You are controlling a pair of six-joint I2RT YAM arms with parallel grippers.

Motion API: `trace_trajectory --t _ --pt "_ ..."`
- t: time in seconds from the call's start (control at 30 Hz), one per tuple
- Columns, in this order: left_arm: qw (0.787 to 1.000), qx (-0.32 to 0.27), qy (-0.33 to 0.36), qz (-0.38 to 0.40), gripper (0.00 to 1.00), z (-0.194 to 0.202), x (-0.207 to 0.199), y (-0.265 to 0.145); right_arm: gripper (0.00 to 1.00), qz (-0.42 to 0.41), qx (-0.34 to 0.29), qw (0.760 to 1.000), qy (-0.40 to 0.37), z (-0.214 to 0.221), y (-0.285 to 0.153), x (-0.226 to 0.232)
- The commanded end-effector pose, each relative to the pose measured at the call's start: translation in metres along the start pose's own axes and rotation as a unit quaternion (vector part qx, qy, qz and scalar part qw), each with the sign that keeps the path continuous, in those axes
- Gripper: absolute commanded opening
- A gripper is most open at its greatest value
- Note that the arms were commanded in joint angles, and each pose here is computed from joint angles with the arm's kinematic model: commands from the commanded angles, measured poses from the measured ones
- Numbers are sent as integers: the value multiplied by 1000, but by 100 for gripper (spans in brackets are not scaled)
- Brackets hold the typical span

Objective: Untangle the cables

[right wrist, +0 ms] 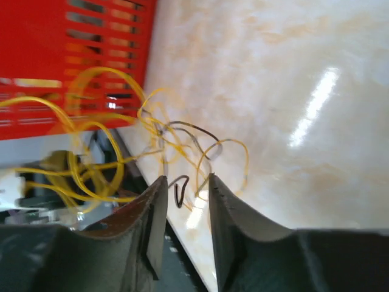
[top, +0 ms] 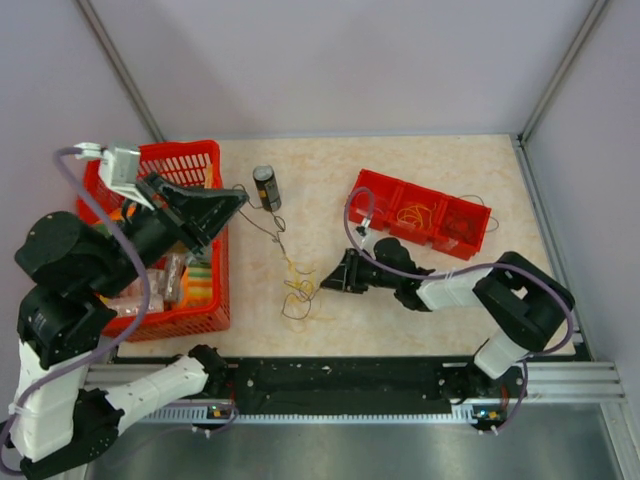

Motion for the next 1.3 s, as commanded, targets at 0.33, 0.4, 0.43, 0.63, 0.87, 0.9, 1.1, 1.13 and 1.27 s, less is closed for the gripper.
trace_trajectory --t 0.33,0.4,0.43,0.63,0.87,0.9,1.1,1.13,1.27 --pt "998 -43 -50 4 0 -20 -4 37 77 -6 -18 962 -271 -26 -73 79" --pt "997 -41 -61 18 0 -15 -5 44 79 -57 -45 952 -296 -34 -87 114" --pt "997 -39 -67 19 0 -12 -4 46 80 -91 -62 945 -309 -38 -97 135" --pt "995 -16 -97 24 0 -1 -4 60 82 -240 -98 912 -316 -41 -107 194" --pt "993 0 -113 18 0 12 0 65 69 -220 -148 905 -333 -39 -88 238" --pt "993 4 -115 14 0 15 1 66 68 -222 -153 903 -336 -37 -89 241" --pt "993 14 -117 -21 0 31 10 67 55 -254 -160 896 -326 -34 -99 250" --pt "993 13 -116 -23 0 31 11 67 55 -261 -154 896 -326 -32 -99 250" --pt "993 16 -112 -26 0 33 12 68 59 -253 -148 897 -331 -29 -95 247"
Point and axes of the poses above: each gripper's point midway between its finger pads, its own y axis out along the fingers, its own x axis along the line the jaws close on, z = x × y, the point moved 9 cm from there along -y, back along the fingers, and after that the axes turned 10 degrees about y, right-handed, at the moved point
